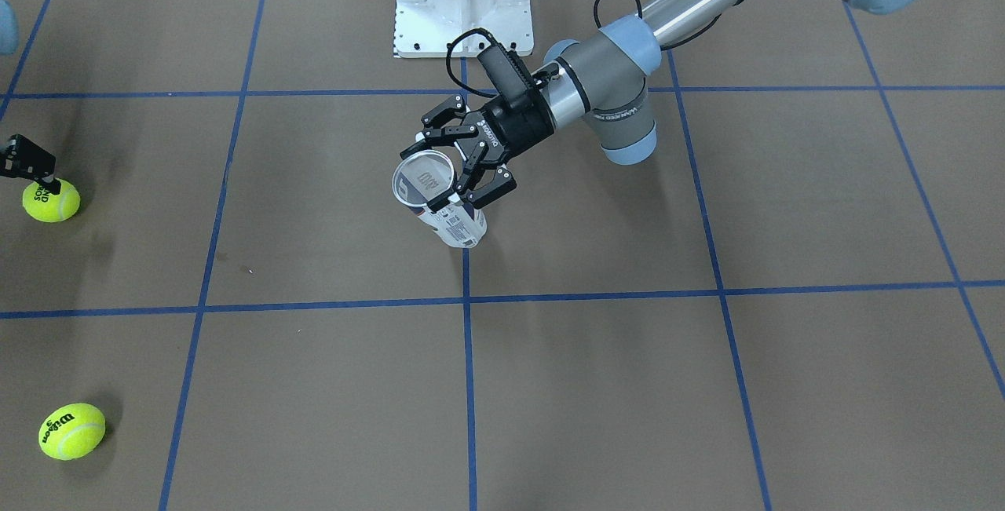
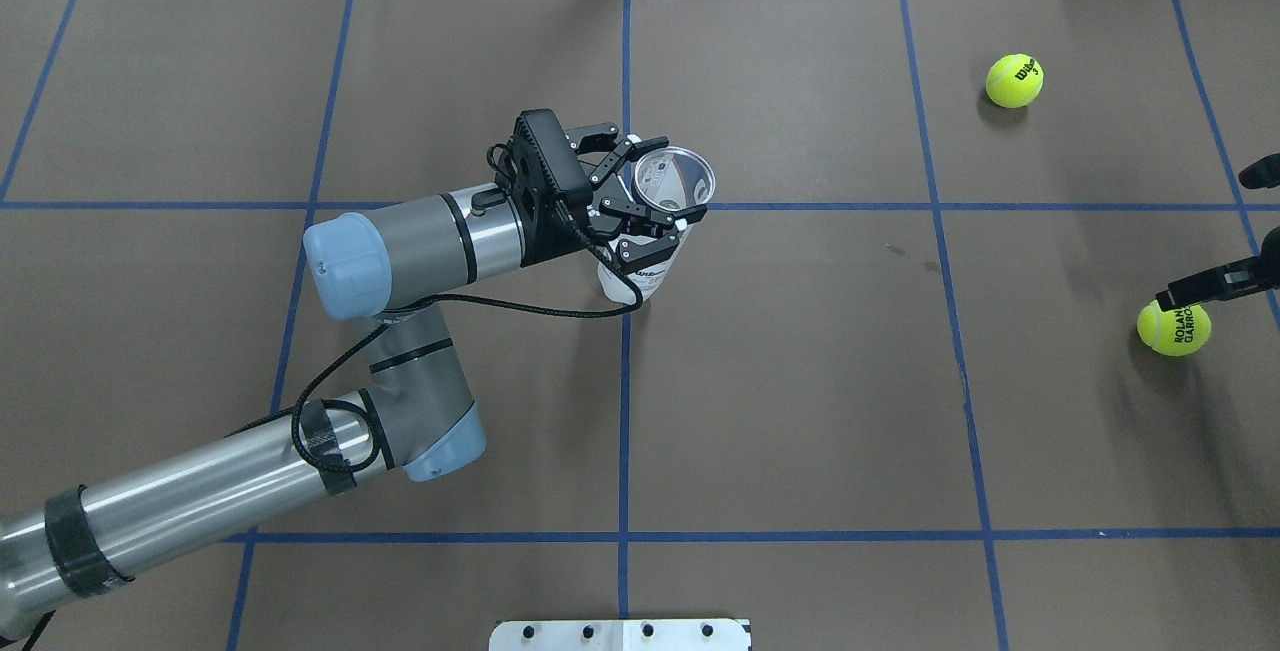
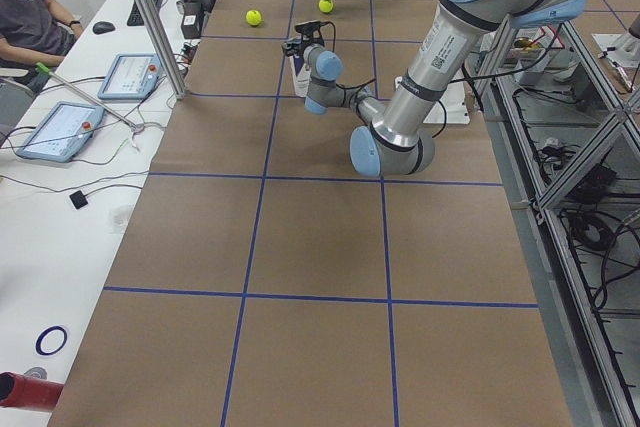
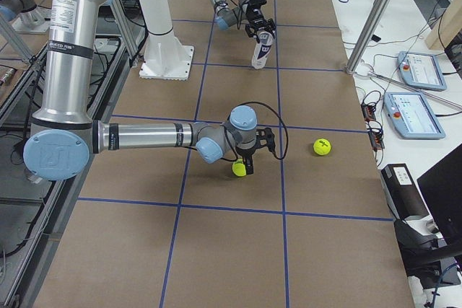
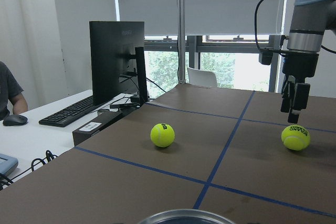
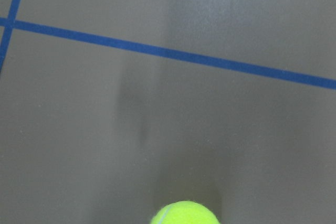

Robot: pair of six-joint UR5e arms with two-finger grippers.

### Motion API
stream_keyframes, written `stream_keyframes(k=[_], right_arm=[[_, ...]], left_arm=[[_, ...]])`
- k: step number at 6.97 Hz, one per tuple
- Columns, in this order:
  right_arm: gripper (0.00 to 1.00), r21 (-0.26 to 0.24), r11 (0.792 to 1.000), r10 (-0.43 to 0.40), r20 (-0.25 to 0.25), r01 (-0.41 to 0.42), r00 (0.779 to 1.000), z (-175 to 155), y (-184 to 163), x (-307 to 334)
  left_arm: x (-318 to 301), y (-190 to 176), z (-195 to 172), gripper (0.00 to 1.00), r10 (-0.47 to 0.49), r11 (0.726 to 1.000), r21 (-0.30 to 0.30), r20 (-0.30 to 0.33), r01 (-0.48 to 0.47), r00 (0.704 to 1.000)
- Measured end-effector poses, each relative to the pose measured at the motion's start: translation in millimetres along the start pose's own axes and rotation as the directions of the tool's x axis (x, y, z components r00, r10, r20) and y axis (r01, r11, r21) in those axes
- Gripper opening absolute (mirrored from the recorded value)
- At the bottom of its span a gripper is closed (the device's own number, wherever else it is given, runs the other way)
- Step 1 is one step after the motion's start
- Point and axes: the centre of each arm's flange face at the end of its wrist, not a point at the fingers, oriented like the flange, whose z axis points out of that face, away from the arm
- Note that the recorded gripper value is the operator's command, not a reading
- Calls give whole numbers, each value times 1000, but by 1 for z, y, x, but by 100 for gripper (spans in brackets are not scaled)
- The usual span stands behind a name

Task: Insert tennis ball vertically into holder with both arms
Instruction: 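Grasp the nearer yellow tennis ball with the right gripper while the left holds the can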

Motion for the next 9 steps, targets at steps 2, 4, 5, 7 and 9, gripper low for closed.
stream_keyframes(k=[2, 4, 5, 7, 9], right_arm=[[99, -23, 1000, -5, -16, 5, 1000, 17, 5, 0], [98, -41, 999, -10, -28, 9, 1000, 29, 7, 0], [94, -49, 999, -12, -28, 11, 1000, 33, 7, -2], [3, -60, 998, -13, -30, 11, 999, 39, 8, -2], [0, -61, 998, -12, -27, 11, 1000, 40, 7, -4]], left_arm=[[0, 1, 0, 73, 0, 1000, -1, 1, 0, 1000], [-1, 2, 1, 73, 0, 1000, -2, 5, 0, 1000], [-1, 2, 1, 73, 0, 1000, -3, 5, 0, 1000], [-1, 2, 0, 73, 0, 1000, -4, 6, 0, 1000], [-1, 5, -2, 73, -2, 1000, 1, 3, 2, 1000]])
